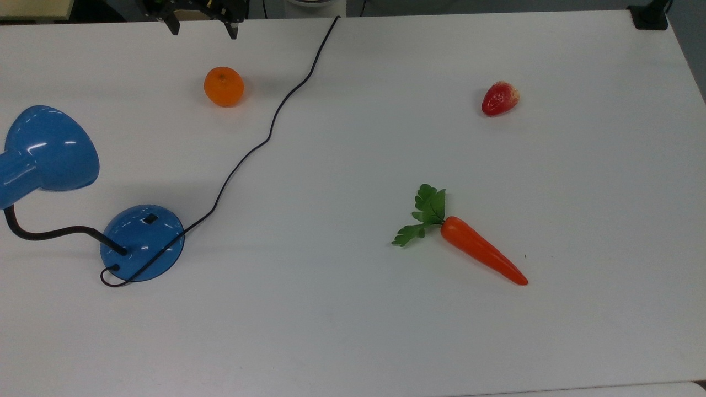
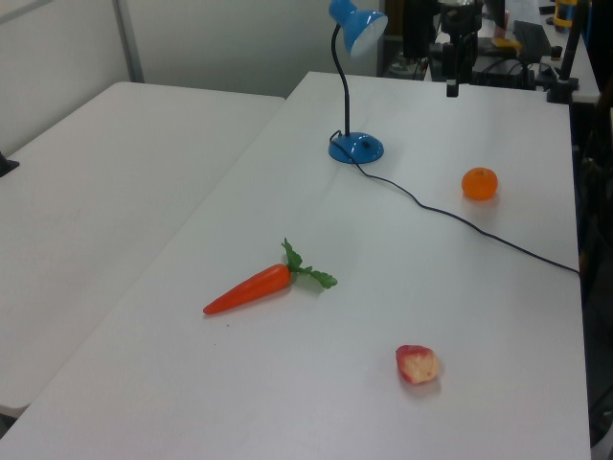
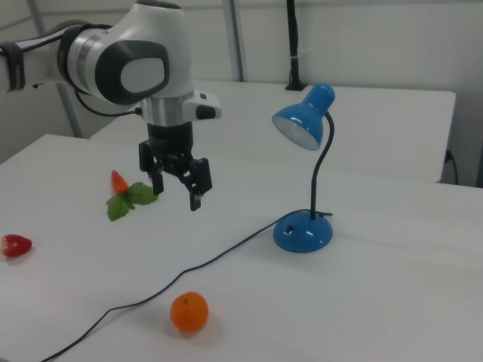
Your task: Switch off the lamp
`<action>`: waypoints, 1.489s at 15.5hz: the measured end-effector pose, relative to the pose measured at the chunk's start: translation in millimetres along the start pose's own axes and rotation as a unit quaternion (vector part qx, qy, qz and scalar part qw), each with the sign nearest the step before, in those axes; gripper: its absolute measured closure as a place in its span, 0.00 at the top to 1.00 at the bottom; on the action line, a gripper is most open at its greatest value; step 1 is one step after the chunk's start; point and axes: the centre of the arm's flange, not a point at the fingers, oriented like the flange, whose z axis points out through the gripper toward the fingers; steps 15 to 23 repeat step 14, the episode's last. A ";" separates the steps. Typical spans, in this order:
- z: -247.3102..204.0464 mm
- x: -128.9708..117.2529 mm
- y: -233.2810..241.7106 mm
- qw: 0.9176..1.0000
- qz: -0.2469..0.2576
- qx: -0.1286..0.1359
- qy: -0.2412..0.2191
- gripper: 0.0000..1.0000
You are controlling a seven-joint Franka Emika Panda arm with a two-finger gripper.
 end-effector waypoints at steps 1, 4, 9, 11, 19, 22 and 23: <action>-1.3 0.7 3.2 1.000 0.002 0.000 0.005 1.00; -5.6 0.8 11.3 1.000 0.008 -0.002 0.013 1.00; -8.8 -0.4 14.8 1.000 0.014 -0.009 0.015 1.00; -9.6 -0.6 15.6 1.000 0.015 -0.009 0.016 1.00; -14.2 -0.4 16.9 1.000 0.016 -0.010 0.021 1.00; -14.2 -0.4 16.9 1.000 0.016 -0.010 0.021 1.00; -14.2 -0.4 16.9 1.000 0.016 -0.010 0.021 1.00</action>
